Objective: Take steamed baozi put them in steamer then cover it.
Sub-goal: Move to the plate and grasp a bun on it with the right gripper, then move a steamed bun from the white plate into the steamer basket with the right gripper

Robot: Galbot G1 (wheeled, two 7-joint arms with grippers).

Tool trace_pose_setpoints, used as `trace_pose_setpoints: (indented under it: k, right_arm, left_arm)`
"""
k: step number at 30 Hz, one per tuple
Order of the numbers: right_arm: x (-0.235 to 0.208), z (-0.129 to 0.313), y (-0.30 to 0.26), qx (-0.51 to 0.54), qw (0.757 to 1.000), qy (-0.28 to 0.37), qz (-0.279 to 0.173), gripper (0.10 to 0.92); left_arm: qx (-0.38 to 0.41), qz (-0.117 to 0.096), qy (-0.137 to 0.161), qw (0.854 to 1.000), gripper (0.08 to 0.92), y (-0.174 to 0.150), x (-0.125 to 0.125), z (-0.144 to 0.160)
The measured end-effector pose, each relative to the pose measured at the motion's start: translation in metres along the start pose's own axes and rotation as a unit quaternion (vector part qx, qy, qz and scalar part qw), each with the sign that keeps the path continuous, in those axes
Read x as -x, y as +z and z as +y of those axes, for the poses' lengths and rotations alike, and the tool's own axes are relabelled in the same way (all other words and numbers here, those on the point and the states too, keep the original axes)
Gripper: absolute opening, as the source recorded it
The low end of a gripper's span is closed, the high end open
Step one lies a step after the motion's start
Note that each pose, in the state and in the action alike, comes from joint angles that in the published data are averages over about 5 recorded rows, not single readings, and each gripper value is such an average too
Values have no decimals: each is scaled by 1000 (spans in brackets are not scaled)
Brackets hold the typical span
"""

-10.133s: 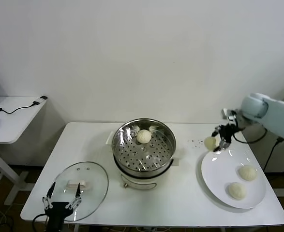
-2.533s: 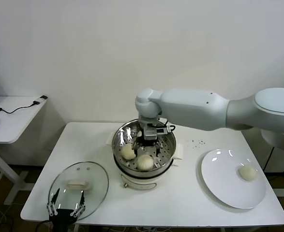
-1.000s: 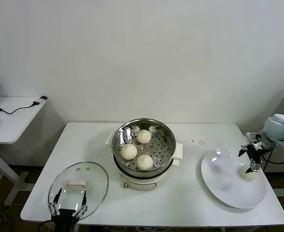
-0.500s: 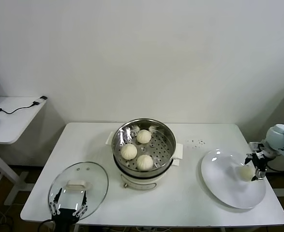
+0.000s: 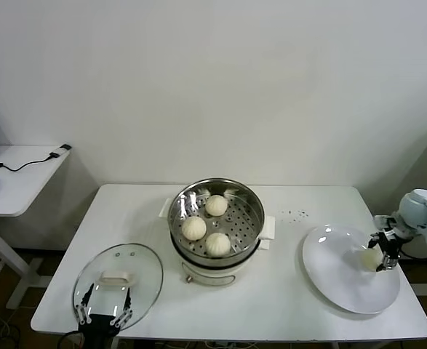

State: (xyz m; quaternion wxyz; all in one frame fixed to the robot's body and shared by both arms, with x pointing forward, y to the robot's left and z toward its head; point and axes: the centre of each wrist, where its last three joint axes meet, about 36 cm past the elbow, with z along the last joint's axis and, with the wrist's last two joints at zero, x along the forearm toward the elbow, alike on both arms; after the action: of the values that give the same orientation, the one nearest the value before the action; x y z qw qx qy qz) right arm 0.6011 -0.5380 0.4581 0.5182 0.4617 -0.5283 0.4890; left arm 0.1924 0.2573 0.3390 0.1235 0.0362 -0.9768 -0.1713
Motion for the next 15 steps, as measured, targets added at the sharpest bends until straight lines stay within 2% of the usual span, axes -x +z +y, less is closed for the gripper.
trace_pose_setpoints:
  k: [7, 15]
  right_arm:
    - [-15, -9, -9, 13, 1000, 10, -24, 704]
    - [-76, -51, -60, 21, 995, 43, -82, 704]
  left_arm:
    - [-2, -3, 2, 1000, 823, -1, 1, -1]
    - [-6, -10, 9, 1000, 823, -4, 1, -6]
